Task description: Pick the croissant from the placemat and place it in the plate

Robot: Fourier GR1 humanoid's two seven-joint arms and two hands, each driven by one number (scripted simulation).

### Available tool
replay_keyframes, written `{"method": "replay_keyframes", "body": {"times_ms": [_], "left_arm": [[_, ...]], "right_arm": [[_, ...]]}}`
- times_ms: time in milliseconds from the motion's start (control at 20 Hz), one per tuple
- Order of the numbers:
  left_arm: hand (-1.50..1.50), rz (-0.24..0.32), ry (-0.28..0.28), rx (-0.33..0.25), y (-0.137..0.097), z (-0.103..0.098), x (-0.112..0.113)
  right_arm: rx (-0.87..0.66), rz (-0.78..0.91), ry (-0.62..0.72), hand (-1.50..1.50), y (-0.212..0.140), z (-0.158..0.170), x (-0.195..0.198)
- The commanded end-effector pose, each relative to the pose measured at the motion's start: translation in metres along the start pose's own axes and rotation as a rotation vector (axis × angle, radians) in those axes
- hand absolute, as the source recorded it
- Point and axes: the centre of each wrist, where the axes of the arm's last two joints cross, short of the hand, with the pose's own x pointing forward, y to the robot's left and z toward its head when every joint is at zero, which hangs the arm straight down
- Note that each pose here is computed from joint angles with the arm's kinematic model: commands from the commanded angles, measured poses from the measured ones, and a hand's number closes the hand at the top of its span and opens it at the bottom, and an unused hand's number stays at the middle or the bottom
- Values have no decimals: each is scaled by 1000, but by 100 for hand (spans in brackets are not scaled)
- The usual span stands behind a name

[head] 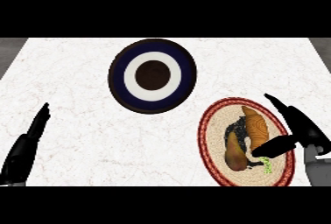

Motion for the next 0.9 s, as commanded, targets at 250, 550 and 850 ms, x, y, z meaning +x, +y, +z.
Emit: {"method": "replay_keyframes", "body": {"times_ms": [250,550,850], "left_arm": [[0,-15,0,-2,19,13,16],[0,-2,7,2,-4,-10,14],[0,-16,-12,0,-9,4,9]], "right_arm": [[16,8,28,-150,7,-17,-16],[60,44,16,-150,25,-31,-17],[0,-16,-65,150,26,-32,-10]]}}
